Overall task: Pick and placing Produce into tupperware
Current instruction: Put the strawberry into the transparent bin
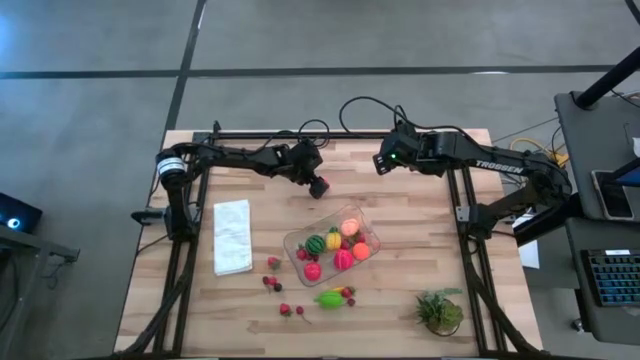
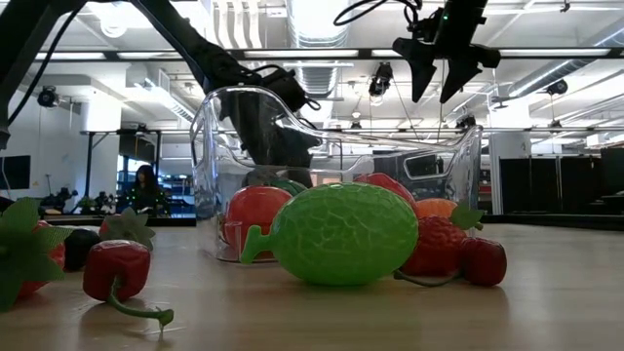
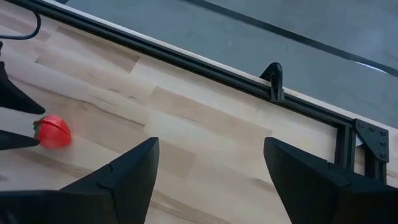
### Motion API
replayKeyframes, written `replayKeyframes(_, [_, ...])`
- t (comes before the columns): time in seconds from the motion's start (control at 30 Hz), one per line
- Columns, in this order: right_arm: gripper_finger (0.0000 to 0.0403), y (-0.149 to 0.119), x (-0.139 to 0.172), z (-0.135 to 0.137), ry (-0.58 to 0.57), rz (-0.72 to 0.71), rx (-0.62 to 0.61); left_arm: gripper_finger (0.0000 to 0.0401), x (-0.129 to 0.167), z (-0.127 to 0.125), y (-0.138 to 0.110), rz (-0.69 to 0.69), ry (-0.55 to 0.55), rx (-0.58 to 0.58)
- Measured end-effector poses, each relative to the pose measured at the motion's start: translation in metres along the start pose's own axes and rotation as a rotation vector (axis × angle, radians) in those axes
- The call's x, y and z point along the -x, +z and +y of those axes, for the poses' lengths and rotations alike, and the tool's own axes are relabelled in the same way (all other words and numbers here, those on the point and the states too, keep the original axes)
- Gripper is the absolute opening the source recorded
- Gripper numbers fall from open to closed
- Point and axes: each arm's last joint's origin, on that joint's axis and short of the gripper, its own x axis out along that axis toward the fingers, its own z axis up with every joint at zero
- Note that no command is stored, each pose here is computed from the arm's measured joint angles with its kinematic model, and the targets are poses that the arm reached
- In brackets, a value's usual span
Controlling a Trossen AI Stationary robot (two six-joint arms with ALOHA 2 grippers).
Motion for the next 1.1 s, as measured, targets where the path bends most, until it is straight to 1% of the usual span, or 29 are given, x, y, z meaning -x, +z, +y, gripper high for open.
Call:
replayKeyframes(0.13, [0.0281, 0.000, 0.000, 0.000, 0.002, 0.001, 0.000, 0.0233, -0.004, 0.002, -0.002, 0.003, 0.037, -0.007])
replayKeyframes(0.23, [0.0279, 0.000, 0.000, 0.000, 0.003, 0.003, 0.000, 0.0233, -0.010, 0.003, -0.005, 0.022, 0.042, -0.007])
replayKeyframes(0.33, [0.0280, 0.000, 0.000, 0.000, 0.006, 0.006, 0.000, 0.0233, -0.015, 0.002, -0.009, 0.045, 0.039, -0.010])
replayKeyframes(0.53, [0.0282, 0.000, 0.000, 0.000, 0.008, 0.008, 0.000, 0.0233, -0.015, 0.001, -0.010, 0.047, 0.036, -0.013])
replayKeyframes(0.87, [0.0282, 0.000, 0.000, 0.000, 0.007, 0.007, 0.000, 0.0233, -0.017, -0.001, -0.003, -0.025, 0.013, -0.027])
replayKeyframes(1.1, [0.0279, 0.000, 0.000, 0.000, 0.006, 0.006, 0.000, 0.0233, -0.029, 0.003, -0.011, 0.022, 0.031, -0.044])
